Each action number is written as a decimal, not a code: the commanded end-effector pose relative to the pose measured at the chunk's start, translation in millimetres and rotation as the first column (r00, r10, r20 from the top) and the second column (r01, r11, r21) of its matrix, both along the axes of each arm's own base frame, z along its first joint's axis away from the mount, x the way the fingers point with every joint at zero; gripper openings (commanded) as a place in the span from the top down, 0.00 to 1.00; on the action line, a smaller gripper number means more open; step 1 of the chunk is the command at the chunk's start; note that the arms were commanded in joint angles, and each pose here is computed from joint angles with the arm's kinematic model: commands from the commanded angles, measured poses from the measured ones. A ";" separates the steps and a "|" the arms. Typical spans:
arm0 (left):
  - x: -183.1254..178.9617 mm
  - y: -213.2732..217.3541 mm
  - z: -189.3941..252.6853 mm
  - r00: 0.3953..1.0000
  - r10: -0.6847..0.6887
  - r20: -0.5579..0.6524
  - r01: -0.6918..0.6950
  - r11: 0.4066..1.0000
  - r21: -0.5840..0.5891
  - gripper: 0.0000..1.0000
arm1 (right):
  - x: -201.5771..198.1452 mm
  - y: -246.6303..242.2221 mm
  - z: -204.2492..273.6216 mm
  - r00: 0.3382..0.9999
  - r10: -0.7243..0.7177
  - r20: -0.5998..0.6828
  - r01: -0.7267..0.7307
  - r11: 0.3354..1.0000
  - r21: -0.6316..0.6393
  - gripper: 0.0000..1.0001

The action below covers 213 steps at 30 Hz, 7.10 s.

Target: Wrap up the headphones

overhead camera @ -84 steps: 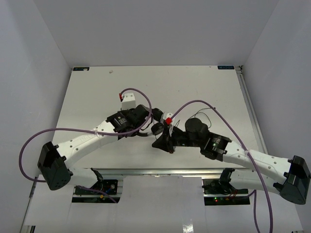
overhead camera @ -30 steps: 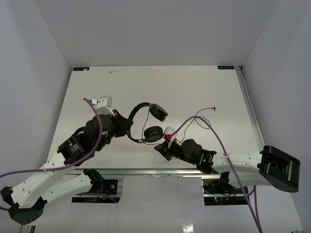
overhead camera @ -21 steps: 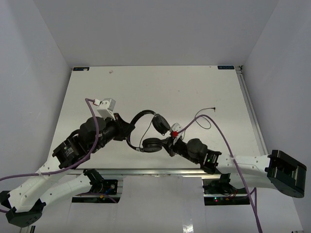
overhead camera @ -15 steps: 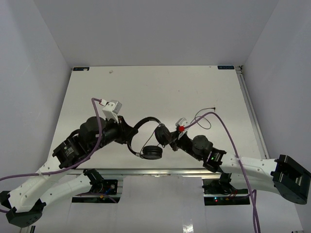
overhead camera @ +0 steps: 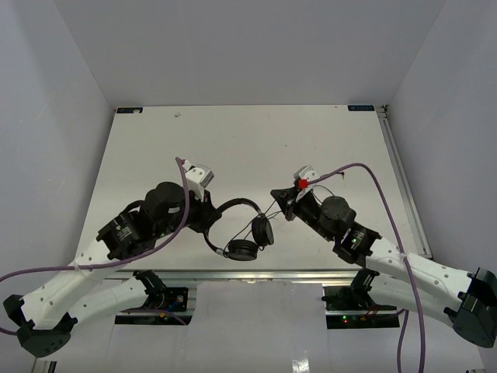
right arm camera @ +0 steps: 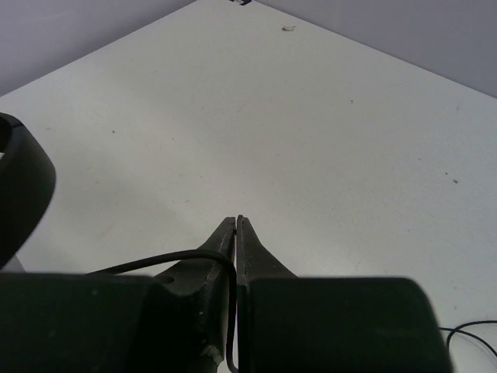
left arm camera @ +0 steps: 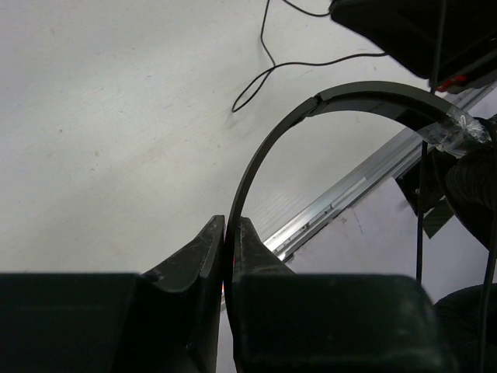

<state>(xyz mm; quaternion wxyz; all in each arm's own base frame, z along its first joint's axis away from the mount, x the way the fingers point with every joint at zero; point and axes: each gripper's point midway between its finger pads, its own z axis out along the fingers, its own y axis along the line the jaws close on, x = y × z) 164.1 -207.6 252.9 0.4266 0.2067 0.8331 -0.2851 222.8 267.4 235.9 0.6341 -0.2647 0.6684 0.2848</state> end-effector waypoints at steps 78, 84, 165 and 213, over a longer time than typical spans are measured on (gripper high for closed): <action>104.4 49.9 3.4 0.643 0.765 0.035 -0.765 0.644 0.005 1.00 | -106.0 103.4 -42.5 0.848 0.444 -0.290 -0.450 0.892 0.047 0.92; 97.0 51.5 11.7 0.654 0.756 -0.001 -0.756 0.653 -0.043 1.00 | -102.9 104.6 -46.9 0.893 0.377 -0.247 -0.384 0.923 0.022 0.91; 8.6 10.6 20.5 0.998 0.061 0.019 -0.062 0.997 0.044 1.00 | 22.7 6.4 -72.9 0.987 -0.021 -0.161 0.025 0.999 0.022 0.92; 101.7 48.2 -68.6 0.876 0.410 0.255 -0.475 0.644 0.600 1.00 | -19.5 63.0 11.8 0.853 0.415 -0.316 -0.444 0.896 -0.023 0.92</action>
